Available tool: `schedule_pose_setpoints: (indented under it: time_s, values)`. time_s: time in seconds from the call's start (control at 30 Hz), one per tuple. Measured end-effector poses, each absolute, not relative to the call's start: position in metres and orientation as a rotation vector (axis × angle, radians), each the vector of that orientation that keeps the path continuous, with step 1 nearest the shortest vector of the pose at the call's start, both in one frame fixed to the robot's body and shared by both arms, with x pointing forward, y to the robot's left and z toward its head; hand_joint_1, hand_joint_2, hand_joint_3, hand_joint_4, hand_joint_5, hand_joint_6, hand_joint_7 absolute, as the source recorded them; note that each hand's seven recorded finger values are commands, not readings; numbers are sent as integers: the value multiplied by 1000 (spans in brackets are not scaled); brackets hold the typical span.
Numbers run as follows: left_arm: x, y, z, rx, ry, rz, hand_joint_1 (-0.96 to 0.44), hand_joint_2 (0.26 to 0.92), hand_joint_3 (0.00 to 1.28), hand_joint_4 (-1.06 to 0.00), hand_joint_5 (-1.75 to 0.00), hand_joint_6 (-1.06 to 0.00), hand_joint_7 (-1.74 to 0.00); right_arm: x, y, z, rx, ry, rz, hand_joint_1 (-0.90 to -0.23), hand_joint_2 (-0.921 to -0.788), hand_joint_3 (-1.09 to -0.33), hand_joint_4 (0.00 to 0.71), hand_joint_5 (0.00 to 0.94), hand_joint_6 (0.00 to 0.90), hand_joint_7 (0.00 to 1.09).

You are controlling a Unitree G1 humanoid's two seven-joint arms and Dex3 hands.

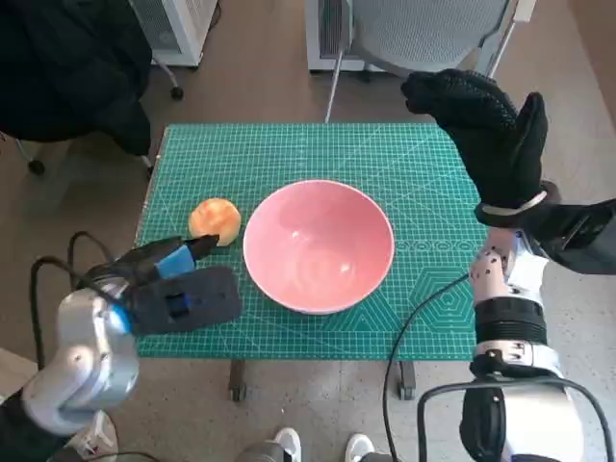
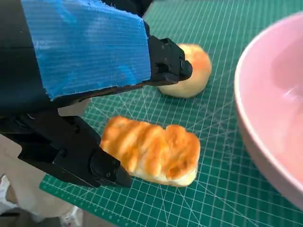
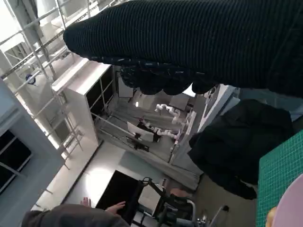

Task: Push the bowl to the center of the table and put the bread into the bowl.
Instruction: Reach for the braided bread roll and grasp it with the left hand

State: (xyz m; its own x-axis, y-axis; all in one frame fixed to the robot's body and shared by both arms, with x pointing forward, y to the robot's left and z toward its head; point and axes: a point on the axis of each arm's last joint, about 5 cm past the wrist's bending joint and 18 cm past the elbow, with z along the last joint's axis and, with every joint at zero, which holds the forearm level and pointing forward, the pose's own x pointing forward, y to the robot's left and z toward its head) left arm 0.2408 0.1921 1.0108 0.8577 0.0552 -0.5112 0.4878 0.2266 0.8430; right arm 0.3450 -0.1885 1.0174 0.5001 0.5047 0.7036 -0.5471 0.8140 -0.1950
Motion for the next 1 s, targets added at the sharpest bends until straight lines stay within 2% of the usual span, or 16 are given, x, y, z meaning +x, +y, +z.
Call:
schedule_pose_setpoints:
  time_s: [0.23, 0.53, 0.67, 0.7, 0.73, 0.77, 0.8, 0.83, 0.87, 0.9, 0.93, 0.97, 1.0]
  values:
    - [247, 189, 1001, 1368, 526, -319, -124, 708, 54, -120, 0, -273, -9, 345, -189, 1019, 51, -838, 643, -731, -921, -826, 264, 7, 303, 3]
    - [249, 185, 993, 1426, 554, -349, -104, 711, 42, -151, -12, -323, -25, 345, -189, 1021, 47, -846, 649, -756, -921, -824, 274, 8, 307, 4]
    - [250, 184, 992, 1451, 557, -356, -66, 722, 41, -242, -35, -357, -27, 345, -189, 1022, 46, -850, 650, -757, -921, -823, 276, 8, 308, 4]
    - [250, 183, 992, 1457, 559, -356, -55, 729, 42, -314, -62, -367, -26, 345, -189, 1022, 47, -850, 651, -757, -921, -824, 276, 7, 308, 4]
    - [250, 183, 991, 1463, 562, -357, -41, 738, 37, -299, -231, -375, -21, 345, -189, 1023, 48, -850, 652, -758, -921, -824, 277, 7, 308, 4]
    - [251, 183, 990, 1466, 565, -357, -26, 747, 28, -240, -546, -389, -14, 345, -189, 1023, 48, -849, 652, -758, -921, -824, 278, 8, 308, 4]
    - [251, 183, 990, 1471, 569, -358, -20, 751, 25, -215, -664, -393, -11, 345, -189, 1023, 49, -850, 652, -758, -921, -824, 279, 8, 308, 4]
    - [252, 183, 989, 1473, 572, -360, 4, 758, 20, -212, -1013, -406, -9, 345, -189, 1023, 48, -850, 653, -757, -921, -825, 280, 8, 309, 4]
    - [252, 183, 988, 1474, 577, -362, 25, 763, 18, -282, -1277, -420, -10, 345, -189, 1022, 48, -850, 653, -754, -921, -825, 281, 8, 309, 4]
    - [253, 184, 987, 1477, 583, -362, 38, 767, 17, -329, -1446, -429, -11, 345, -189, 1022, 48, -849, 654, -752, -921, -825, 281, 7, 309, 4]
    - [253, 184, 986, 1481, 589, -361, 43, 768, 16, -346, -1506, -432, -11, 345, -189, 1022, 48, -850, 655, -751, -921, -825, 282, 7, 309, 4]
    - [254, 184, 985, 1484, 596, -360, 116, 735, 136, -422, -1465, -439, -11, 345, -189, 1022, 48, -850, 656, -750, -921, -825, 282, 7, 309, 4]
    - [254, 184, 984, 1486, 600, -359, 269, 611, 451, -602, -1379, -462, -14, 345, -189, 1022, 49, -850, 657, -746, -921, -825, 285, 8, 310, 4]
